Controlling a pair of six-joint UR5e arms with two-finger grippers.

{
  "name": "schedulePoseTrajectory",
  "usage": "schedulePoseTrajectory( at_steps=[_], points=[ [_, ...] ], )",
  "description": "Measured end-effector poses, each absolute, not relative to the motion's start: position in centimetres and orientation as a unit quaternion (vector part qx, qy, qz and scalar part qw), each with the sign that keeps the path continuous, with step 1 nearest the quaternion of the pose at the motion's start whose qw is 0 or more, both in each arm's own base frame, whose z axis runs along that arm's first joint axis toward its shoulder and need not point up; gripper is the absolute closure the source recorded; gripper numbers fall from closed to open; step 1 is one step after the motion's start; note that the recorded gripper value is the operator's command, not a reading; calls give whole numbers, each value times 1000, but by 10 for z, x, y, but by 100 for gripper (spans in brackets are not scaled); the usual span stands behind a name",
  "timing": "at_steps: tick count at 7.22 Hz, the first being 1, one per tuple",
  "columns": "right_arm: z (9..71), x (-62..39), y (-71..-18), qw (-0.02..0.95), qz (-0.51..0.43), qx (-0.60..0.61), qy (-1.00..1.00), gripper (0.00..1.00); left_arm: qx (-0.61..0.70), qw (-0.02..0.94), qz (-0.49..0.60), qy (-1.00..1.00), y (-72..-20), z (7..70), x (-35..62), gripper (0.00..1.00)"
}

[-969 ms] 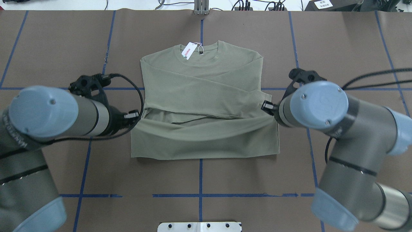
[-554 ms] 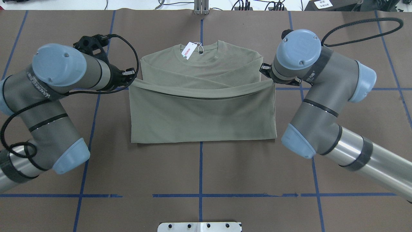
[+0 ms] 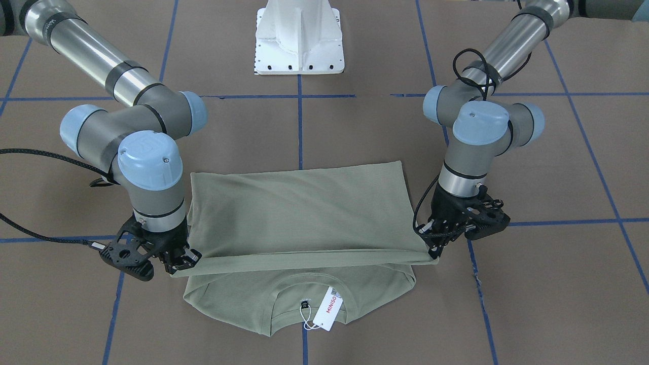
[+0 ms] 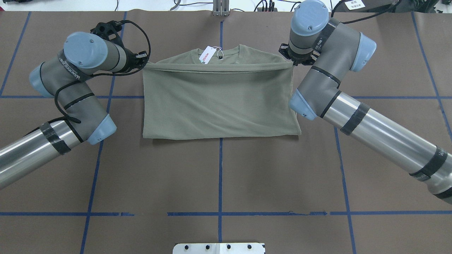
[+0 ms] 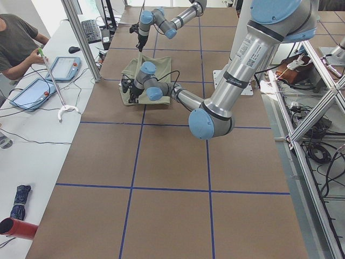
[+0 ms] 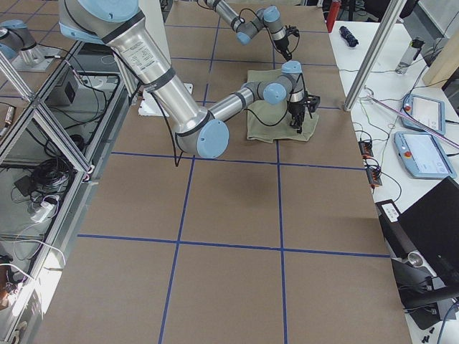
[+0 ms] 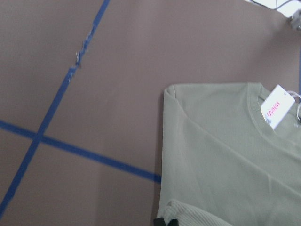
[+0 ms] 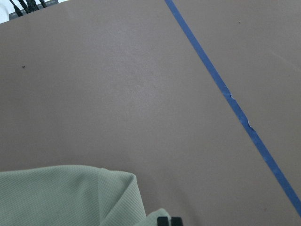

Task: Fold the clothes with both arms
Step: 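Lift the hem with both grippers and fold it up toward the collar, then release the hem and raise both grippers, moving the right gripper to the shirt's side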

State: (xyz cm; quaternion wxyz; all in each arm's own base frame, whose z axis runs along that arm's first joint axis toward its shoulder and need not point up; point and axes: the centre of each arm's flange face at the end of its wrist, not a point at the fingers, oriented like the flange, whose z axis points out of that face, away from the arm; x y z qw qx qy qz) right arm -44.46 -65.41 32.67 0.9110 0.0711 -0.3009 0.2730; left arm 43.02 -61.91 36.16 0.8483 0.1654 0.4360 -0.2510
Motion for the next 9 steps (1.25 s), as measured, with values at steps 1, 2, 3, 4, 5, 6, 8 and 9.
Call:
schedulePoseTrajectory(
  at_steps=[1, 2, 3, 4, 5, 6, 8, 9],
  points=[
    [332, -448, -658, 912, 271, 72, -300, 100, 170, 847, -251, 437, -625, 365, 435, 100],
    [336, -449, -660, 913, 267, 75, -299, 100, 171, 846, -250, 438, -630, 363, 440, 100],
    [338, -449, -661, 915, 259, 79, -298, 100, 171, 847, -250, 436, -636, 361, 445, 100],
    [340, -450, -662, 918, 253, 84, -295, 100, 170, 849, -250, 434, -639, 361, 449, 80],
    [342, -451, -662, 919, 249, 85, -292, 53, 170, 850, -250, 432, -641, 363, 451, 62],
    [345, -452, -662, 920, 248, 86, -289, 48, 171, 849, -249, 434, -641, 366, 451, 48],
    [332, -450, -659, 917, 247, 92, -300, 36, 186, 842, -235, 448, -635, 390, 441, 42],
    [325, -446, -650, 913, 246, 94, -312, 34, 192, 838, -228, 456, -631, 399, 436, 42]
  ],
)
